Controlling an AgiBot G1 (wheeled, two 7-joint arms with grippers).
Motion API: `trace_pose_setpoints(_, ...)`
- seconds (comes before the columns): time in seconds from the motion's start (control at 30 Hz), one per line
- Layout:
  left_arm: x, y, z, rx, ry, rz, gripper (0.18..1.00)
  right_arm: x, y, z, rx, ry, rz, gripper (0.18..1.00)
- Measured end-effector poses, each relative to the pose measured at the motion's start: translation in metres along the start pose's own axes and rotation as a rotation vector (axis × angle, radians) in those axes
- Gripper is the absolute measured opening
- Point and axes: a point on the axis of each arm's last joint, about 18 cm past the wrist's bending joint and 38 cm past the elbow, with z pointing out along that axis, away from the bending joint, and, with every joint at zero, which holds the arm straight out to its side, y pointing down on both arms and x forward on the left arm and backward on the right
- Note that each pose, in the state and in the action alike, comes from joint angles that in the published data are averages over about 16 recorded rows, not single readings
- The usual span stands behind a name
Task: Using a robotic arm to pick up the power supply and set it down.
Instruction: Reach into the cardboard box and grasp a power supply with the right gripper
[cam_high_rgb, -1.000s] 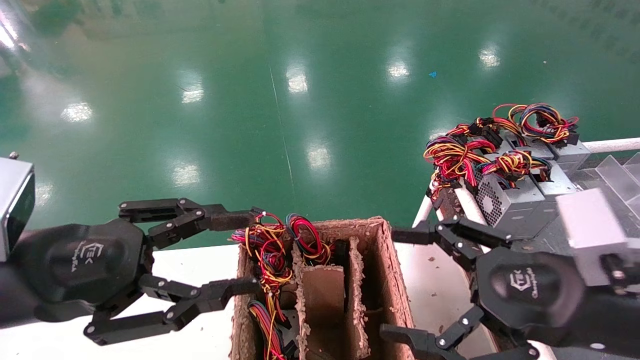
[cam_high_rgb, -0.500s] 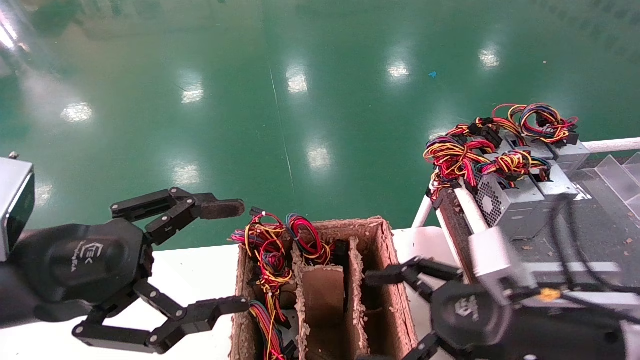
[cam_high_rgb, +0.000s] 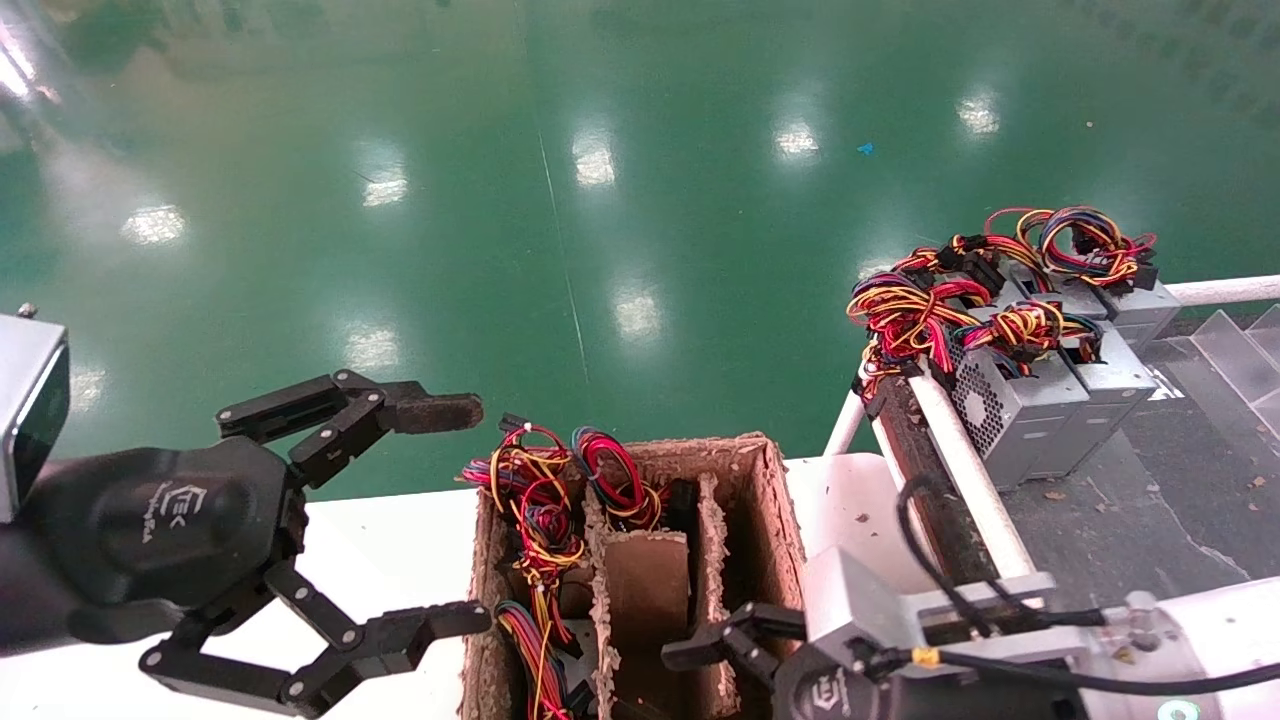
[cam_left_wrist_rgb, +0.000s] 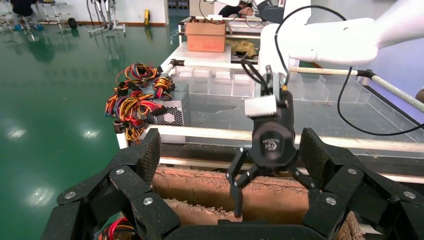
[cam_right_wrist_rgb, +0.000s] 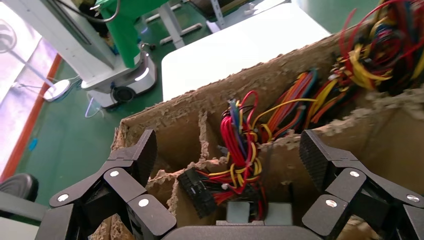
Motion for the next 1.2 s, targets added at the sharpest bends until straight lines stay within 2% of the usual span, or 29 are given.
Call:
trace_pose_setpoints(0.37, 0.000, 0.000, 0.000, 0.000, 0.000, 0.000, 1.001, 0.011, 0.011, 0.030, -0.049, -0.008, -0.026, 0.987)
trace_pose_setpoints(0.53, 0.000, 0.000, 0.000, 0.000, 0.000, 0.000, 1.001, 0.014, 0.012, 0.037, -0.048, -0.009, -0.034, 0.956)
trace_pose_setpoints(0.93, 0.000, 0.000, 0.000, 0.000, 0.000, 0.000, 1.001, 0.018, 0.015, 0.045, -0.033, -0.019, -0.032, 0.779)
trace_pose_setpoints(1.2, 0.000, 0.000, 0.000, 0.000, 0.000, 0.000, 1.001, 0.021, 0.017, 0.048, -0.029, -0.022, -0.032, 0.592)
